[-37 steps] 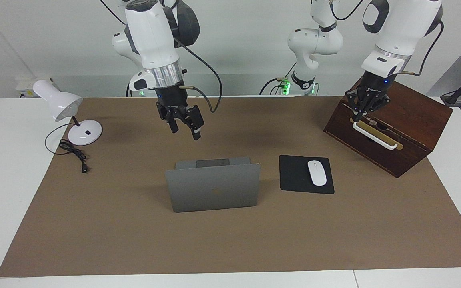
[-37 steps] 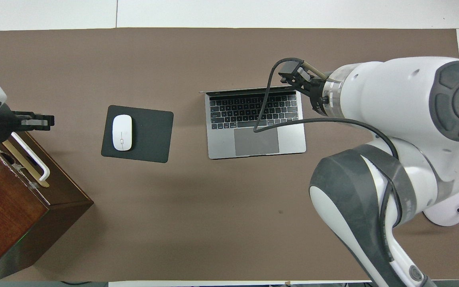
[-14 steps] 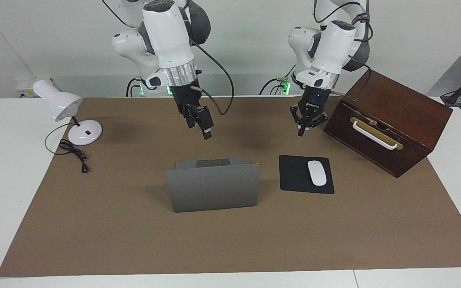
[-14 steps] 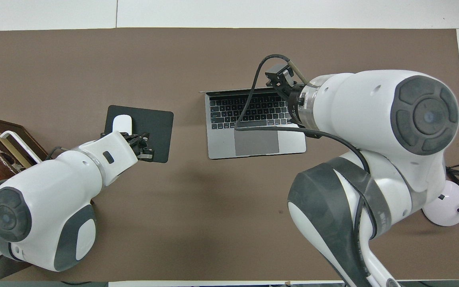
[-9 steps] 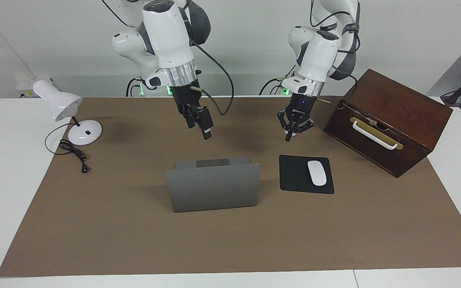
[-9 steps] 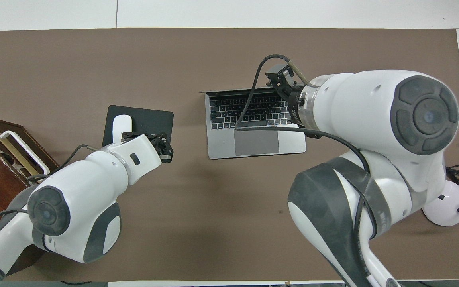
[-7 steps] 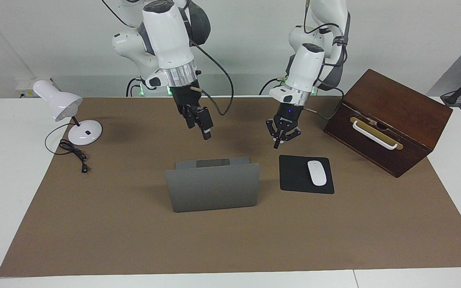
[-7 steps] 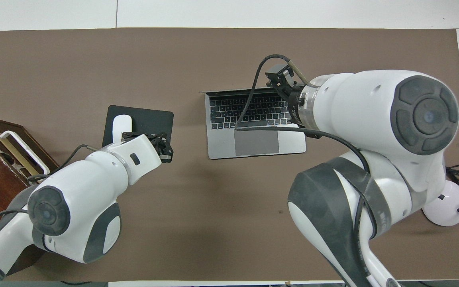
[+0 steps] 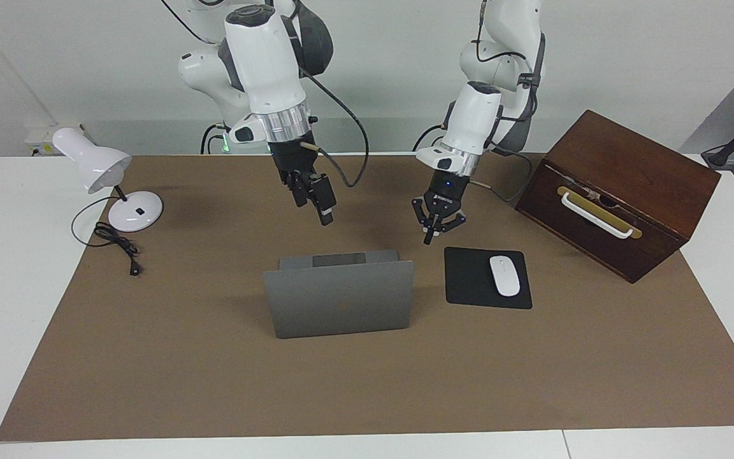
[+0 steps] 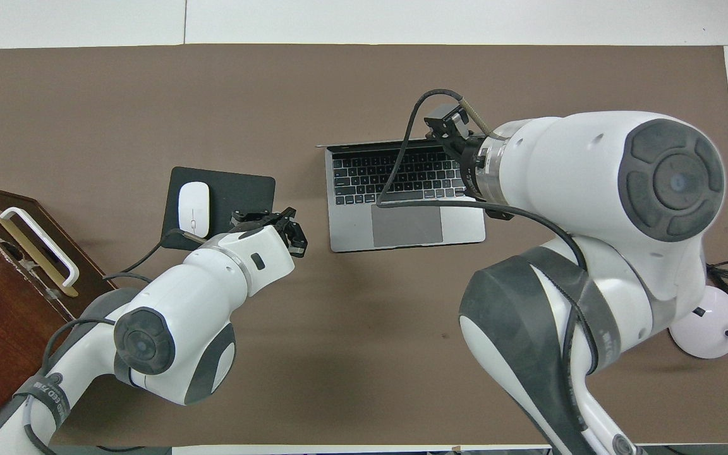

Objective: Close laptop with both arms
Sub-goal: 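Move the left gripper past the mouse pad toward the laptop's near corner, then hook the right gripper on the screen top and pull it toward the robot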

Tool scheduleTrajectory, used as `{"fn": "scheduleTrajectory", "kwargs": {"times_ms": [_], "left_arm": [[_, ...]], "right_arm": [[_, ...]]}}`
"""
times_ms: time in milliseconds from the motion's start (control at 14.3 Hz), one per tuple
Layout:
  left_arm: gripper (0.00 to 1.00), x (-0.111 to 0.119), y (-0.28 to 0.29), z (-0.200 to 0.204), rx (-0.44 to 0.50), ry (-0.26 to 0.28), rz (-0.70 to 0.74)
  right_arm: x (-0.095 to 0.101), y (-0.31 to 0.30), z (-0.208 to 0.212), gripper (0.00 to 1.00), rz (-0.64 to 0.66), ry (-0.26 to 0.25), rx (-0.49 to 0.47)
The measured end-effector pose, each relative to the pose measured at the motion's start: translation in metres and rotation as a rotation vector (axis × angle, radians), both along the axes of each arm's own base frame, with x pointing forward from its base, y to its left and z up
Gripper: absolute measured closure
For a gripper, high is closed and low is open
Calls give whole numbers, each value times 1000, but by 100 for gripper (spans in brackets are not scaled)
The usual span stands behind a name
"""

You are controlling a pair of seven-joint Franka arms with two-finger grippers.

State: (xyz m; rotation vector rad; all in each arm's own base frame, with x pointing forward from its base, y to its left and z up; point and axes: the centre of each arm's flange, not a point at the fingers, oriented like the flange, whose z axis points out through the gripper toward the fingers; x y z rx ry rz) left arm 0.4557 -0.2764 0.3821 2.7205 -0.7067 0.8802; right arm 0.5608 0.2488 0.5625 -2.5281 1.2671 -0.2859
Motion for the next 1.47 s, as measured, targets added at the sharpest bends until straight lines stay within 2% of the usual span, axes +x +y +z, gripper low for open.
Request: {"fn": "scheduleTrajectory", "kwargs": {"times_ms": [210, 769, 1118, 1468], "left_arm": [[99, 0, -4, -9, -7, -25, -4], [99, 2, -13, -67, -1, -69, -12], [99, -10, -31, -94, -23, -113, -45], [99, -21, -45, -106, -47, -104, -55]], "right_arm": [[1, -1, 0, 0, 8, -1, -4], [4, -13, -7, 0, 18, 5, -18], [5, -17, -12, 0, 20, 5, -22], [6, -18, -16, 0, 20, -4, -20]]}}
